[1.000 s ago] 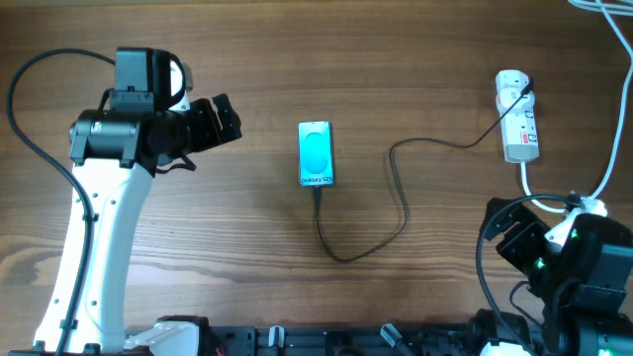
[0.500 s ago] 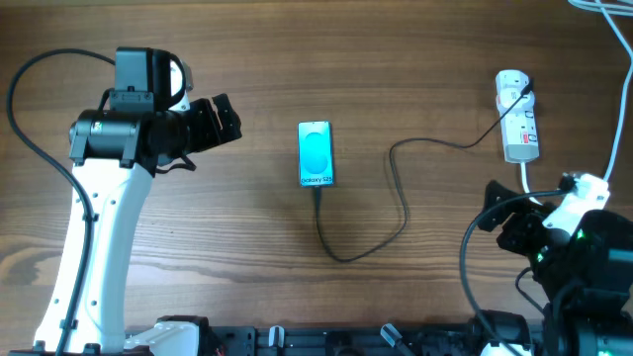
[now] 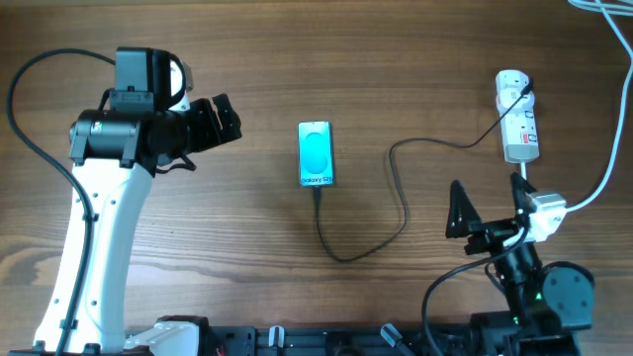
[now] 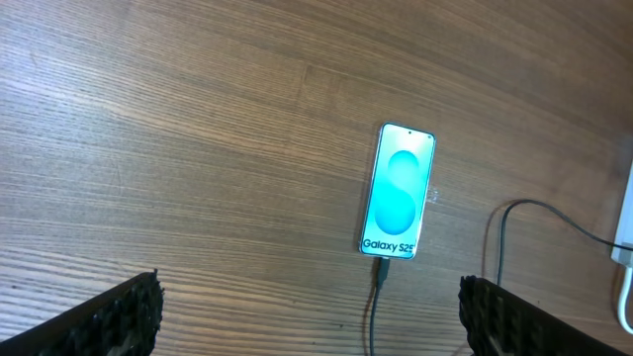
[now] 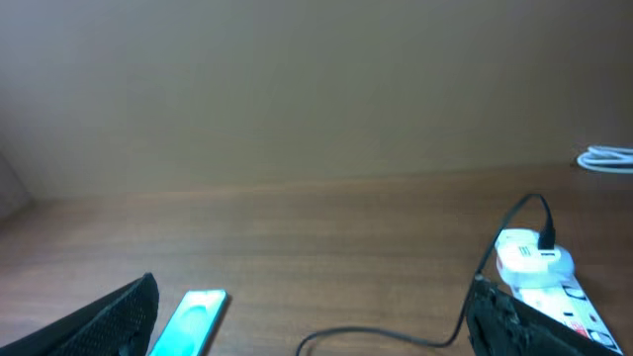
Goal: Plug charger to phone and switch on socket
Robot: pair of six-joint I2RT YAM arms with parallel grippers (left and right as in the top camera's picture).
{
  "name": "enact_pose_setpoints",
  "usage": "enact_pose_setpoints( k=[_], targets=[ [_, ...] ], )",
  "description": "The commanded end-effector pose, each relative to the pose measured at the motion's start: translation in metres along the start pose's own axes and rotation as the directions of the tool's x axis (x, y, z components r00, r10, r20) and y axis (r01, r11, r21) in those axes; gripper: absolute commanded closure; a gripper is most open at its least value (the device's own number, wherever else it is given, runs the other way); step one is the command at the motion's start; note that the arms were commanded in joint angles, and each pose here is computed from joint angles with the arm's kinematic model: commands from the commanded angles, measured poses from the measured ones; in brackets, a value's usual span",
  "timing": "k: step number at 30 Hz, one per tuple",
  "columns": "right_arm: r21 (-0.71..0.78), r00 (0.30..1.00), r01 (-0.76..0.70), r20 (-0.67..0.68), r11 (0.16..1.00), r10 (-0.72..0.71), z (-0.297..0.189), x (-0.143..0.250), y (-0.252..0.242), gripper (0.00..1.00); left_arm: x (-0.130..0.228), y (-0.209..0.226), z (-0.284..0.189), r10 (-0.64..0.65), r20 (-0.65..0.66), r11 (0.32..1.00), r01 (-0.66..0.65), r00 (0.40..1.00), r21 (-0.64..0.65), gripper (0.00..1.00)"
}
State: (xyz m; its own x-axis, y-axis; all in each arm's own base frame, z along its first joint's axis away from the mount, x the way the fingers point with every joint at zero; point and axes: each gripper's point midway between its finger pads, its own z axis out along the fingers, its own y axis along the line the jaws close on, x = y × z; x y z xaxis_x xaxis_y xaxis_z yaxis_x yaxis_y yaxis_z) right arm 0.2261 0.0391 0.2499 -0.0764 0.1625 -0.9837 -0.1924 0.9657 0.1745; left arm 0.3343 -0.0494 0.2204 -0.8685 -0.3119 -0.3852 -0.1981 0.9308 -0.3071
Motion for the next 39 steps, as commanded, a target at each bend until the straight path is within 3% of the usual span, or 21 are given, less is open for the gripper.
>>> enact_pose_setpoints(
  k=[1, 8, 14, 19, 39],
  targets=[
    [-0.015, 0.998, 0.020, 0.052, 1.000, -0.020, 0.003, 0.007, 0.000, 0.00, -0.002, 0.001, -0.003, -0.011, 0.014, 1.000, 0.011, 1.000, -0.003, 0.00],
    [0.011, 0.988, 0.026, 0.150, 1.000, -0.027, 0.009, 0.023, -0.011, 0.00, -0.002, 0.001, -0.003, -0.011, 0.014, 1.000, 0.011, 1.000, -0.003, 0.00],
    [0.063, 0.990, 0.023, 0.136, 0.998, -0.032, 0.017, 0.050, -0.028, 0.00, -0.002, 0.001, -0.003, -0.011, 0.014, 1.000, 0.011, 1.000, -0.003, 0.00],
    [0.102, 0.989, 0.137, 0.047, 0.985, -0.142, 0.019, 0.069, -0.036, 0.00, -0.002, 0.001, -0.003, -0.011, 0.014, 1.000, 0.011, 1.000, -0.003, 0.00],
    [0.146, 0.979, 0.192, 0.040, 0.971, -0.199, 0.017, 0.067, -0.045, 0.00, -0.002, 0.001, -0.003, -0.011, 0.014, 1.000, 0.011, 1.000, -0.003, 0.00]
  ],
)
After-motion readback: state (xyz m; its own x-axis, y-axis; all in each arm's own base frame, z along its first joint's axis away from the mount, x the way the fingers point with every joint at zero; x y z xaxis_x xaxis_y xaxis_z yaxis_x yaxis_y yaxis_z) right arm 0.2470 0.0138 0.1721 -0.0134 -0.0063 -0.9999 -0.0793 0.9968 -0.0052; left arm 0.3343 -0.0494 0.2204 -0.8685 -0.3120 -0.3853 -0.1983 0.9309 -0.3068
